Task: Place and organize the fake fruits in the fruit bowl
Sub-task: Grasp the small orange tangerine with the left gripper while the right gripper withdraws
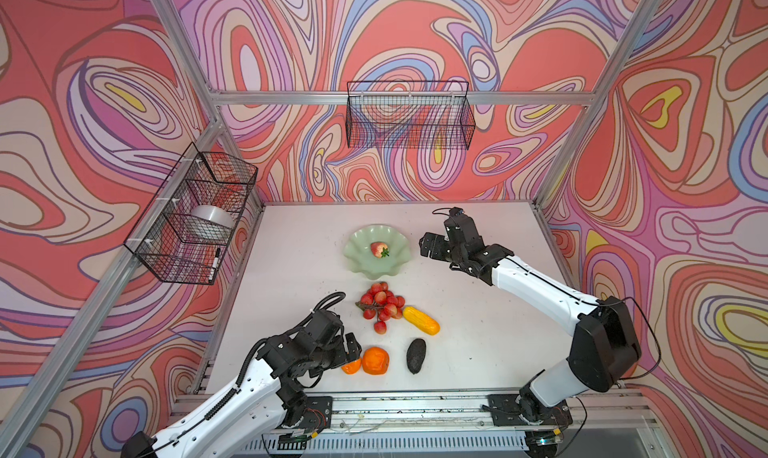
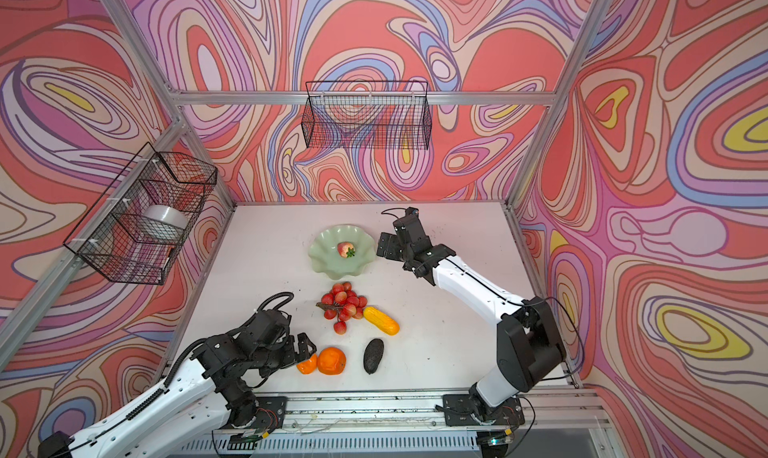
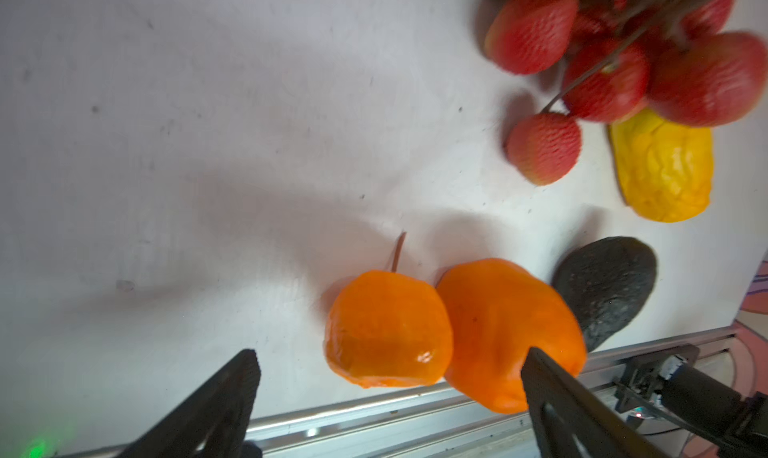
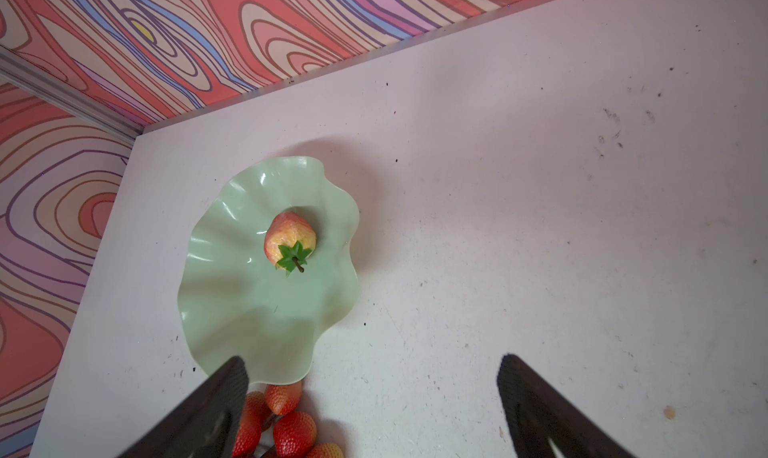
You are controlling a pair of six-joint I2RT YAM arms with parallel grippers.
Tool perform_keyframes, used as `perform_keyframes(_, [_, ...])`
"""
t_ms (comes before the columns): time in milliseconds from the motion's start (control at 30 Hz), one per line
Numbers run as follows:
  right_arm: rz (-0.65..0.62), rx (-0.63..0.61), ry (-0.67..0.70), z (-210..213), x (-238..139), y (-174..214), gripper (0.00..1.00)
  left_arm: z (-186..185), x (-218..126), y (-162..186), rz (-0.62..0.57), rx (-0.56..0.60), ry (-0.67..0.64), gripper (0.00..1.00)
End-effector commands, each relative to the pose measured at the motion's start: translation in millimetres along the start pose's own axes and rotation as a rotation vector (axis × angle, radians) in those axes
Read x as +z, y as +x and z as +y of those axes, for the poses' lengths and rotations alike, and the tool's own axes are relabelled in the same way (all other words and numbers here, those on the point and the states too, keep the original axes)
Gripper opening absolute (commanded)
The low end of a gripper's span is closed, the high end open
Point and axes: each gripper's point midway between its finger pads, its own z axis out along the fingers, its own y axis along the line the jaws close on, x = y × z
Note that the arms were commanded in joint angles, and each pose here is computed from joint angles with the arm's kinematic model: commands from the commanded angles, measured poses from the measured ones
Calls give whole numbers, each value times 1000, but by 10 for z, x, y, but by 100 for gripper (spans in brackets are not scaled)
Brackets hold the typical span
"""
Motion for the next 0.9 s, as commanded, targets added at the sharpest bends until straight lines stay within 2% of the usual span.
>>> perform_keyframes(0, [-16,6,7,-37,-110,-38,98,136,39,50,0,-47,-55,100])
perform_keyframes(267, [-12,7,15,-68,-141,-22,98,-50,233,-18,-4,-21,-43,98])
perform_keyframes(433, [-17,10,25,-107,-166,-8,98,-32,338,30,15,-39,-62,72])
perform_keyframes(567, [-15,19,30,-133,-154,4,98,43,346,37,2,-58,-75,46])
perform_keyframes(733, [-3,20,31,-146,-125,37,98,120,199,-40,-50,-63,-117,42])
perform_keyframes(867, [19,7,39,-168,-136,85,98,-130,-288,-406,-213,24,-93,45])
